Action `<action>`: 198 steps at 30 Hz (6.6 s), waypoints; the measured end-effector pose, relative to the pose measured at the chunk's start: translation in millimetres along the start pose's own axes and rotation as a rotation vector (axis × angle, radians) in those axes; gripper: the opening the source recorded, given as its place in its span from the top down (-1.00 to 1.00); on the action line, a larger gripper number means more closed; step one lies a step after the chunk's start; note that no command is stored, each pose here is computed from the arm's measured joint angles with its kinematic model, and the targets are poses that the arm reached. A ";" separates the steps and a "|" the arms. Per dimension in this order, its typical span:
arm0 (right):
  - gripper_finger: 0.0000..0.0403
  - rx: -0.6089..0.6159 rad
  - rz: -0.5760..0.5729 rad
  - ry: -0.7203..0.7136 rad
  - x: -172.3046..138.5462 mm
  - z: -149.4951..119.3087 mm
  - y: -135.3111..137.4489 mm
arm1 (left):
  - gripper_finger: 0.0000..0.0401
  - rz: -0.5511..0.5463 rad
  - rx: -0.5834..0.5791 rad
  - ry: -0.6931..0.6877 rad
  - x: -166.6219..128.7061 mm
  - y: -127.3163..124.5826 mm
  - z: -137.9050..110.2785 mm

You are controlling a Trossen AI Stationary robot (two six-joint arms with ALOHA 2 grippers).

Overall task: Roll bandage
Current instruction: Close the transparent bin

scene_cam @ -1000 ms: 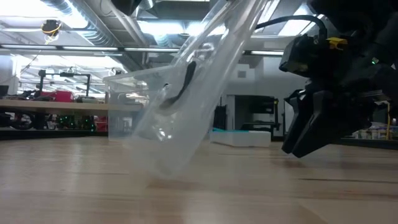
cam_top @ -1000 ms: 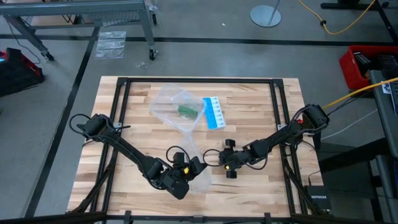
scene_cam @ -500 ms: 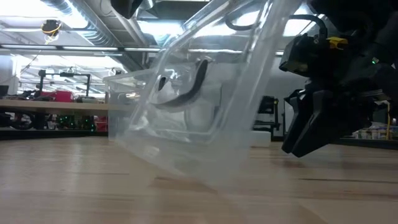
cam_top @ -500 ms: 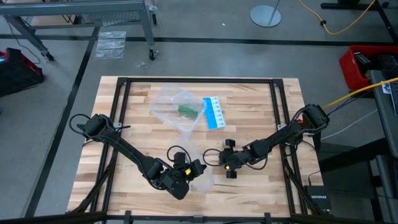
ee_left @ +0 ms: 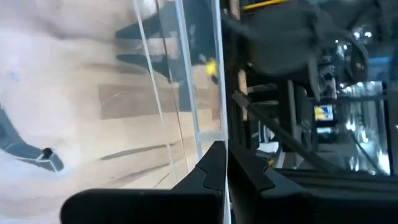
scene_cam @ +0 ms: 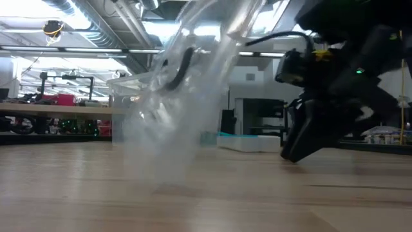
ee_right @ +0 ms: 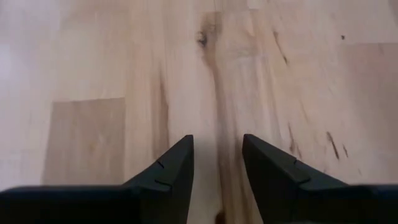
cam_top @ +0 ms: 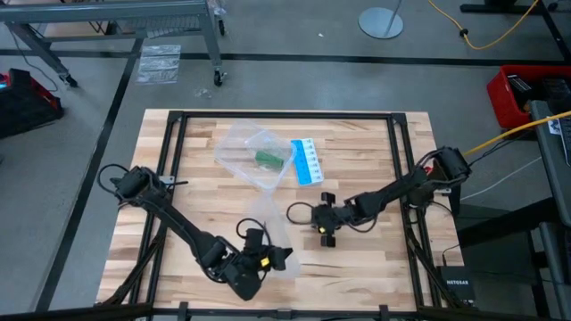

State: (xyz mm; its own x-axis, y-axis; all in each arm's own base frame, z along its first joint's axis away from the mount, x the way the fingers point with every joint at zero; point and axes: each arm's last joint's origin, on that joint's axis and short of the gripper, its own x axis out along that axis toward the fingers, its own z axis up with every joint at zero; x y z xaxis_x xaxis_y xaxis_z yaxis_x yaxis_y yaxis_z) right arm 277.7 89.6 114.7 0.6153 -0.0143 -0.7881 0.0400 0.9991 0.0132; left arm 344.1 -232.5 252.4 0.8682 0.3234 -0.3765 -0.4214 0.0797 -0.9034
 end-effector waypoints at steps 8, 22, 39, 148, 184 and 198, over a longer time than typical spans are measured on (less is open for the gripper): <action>0.29 0.109 0.207 0.037 5.3 11.4 -29.7 | 1.00 -0.118 0.064 -0.034 -20.8 -10.3 -12.2; 0.29 0.223 0.781 -0.146 -2.9 46.2 -46.6 | 1.00 -0.098 0.098 -0.007 -34.2 -2.6 -20.5; 0.29 0.241 0.644 -0.254 -2.2 52.5 -49.2 | 1.00 0.083 0.457 -0.030 -46.6 28.4 -16.2; 0.82 0.025 0.622 -0.847 -39.2 130.2 17.0 | 1.00 -0.055 1.059 0.045 -86.3 -13.7 -35.1; 0.82 -0.012 0.401 -0.552 -80.4 124.3 -38.2 | 0.92 -0.068 1.220 -0.405 -128.1 -12.0 -29.4; 0.82 -0.031 0.073 -0.316 -129.2 161.6 -85.2 | 0.92 -0.025 1.231 -0.421 -120.1 4.3 -13.2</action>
State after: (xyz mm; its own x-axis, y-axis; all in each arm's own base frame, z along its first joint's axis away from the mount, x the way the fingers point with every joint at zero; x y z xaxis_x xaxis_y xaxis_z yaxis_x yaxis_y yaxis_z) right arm 322.0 -0.1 314.8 0.8297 0.0508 -0.5559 -0.0341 0.9986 0.0403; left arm 241.5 -283.4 291.0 0.8253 0.5608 -0.0664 -0.5639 0.8247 -0.0437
